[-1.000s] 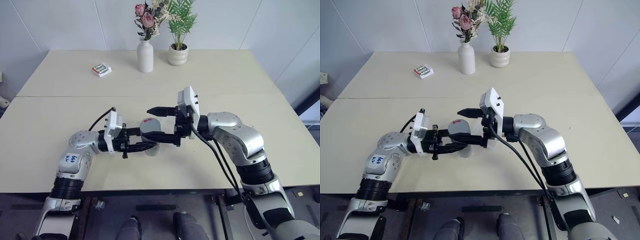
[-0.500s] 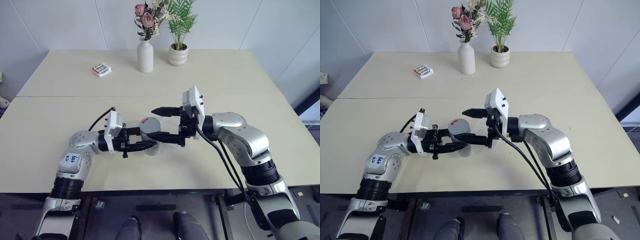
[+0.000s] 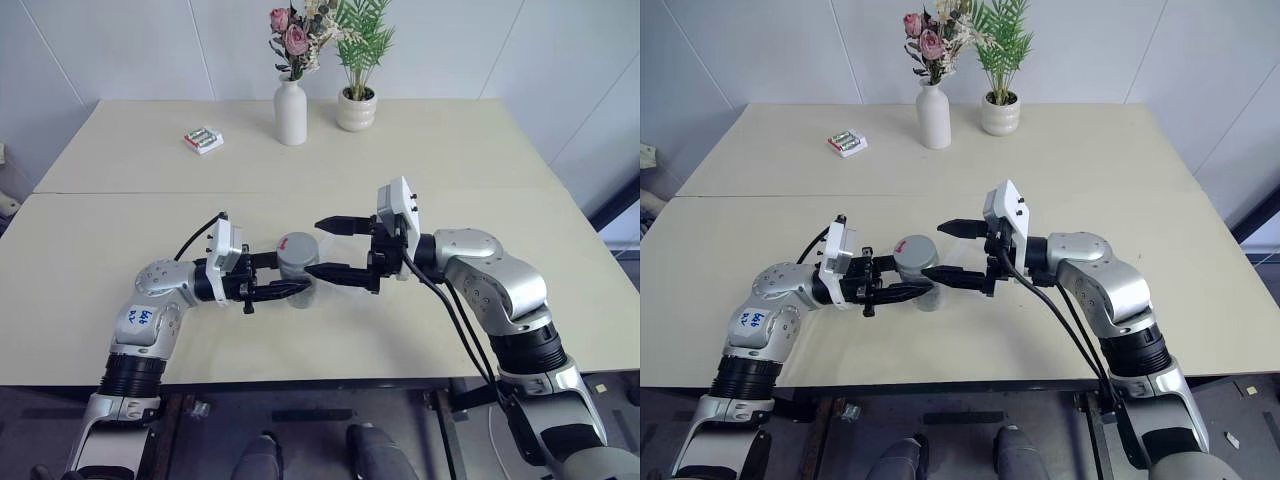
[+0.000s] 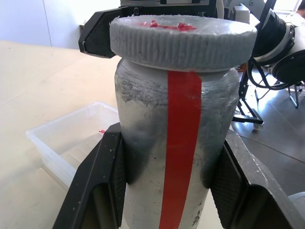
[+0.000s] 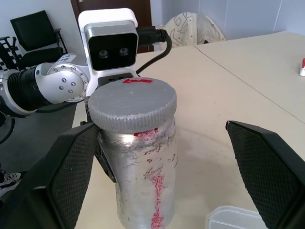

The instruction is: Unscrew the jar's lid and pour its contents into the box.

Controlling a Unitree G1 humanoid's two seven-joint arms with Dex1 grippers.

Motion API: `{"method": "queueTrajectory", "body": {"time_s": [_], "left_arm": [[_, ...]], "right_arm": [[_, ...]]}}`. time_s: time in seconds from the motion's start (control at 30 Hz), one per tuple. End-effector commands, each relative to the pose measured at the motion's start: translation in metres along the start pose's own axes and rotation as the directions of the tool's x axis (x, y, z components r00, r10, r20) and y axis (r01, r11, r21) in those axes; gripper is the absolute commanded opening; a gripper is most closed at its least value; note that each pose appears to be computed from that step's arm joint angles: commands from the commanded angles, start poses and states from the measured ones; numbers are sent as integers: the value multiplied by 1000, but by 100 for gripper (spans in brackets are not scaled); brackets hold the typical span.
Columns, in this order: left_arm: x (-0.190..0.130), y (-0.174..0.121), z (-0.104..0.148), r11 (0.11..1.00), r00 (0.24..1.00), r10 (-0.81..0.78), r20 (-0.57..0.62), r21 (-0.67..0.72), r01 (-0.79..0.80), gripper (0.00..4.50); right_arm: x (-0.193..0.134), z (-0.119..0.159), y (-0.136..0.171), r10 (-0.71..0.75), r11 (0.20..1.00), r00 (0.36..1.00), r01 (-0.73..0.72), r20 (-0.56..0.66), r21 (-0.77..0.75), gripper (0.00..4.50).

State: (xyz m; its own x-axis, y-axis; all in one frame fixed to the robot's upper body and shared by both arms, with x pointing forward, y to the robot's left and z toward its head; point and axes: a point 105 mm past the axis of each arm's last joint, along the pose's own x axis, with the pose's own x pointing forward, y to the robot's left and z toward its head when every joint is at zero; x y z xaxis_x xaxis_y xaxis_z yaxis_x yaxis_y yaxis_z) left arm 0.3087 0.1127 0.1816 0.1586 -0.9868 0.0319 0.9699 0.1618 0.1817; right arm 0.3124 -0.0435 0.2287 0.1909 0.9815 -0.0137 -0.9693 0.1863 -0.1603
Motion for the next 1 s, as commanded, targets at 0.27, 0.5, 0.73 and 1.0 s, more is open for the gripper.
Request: {"method": "queueTrajectory", "body": {"time_s": [0.27,0.5,0.73,1.0], "left_arm": [[2,-6,11,998,999,-49,18,50,48,194],[2,-6,11,998,999,-48,18,50,47,194],[2,-7,11,998,999,-49,17,47,48,194],[2,-8,11,997,998,-54,17,46,54,194]], "right_arm": [[-31,2,-18,-92,996,996,92,-12,-3,446],[-30,2,-10,-37,999,999,38,-17,10,446],[-24,25,5,49,999,997,-50,64,22,446],[-6,34,13,107,994,991,-107,84,-3,446]]}}
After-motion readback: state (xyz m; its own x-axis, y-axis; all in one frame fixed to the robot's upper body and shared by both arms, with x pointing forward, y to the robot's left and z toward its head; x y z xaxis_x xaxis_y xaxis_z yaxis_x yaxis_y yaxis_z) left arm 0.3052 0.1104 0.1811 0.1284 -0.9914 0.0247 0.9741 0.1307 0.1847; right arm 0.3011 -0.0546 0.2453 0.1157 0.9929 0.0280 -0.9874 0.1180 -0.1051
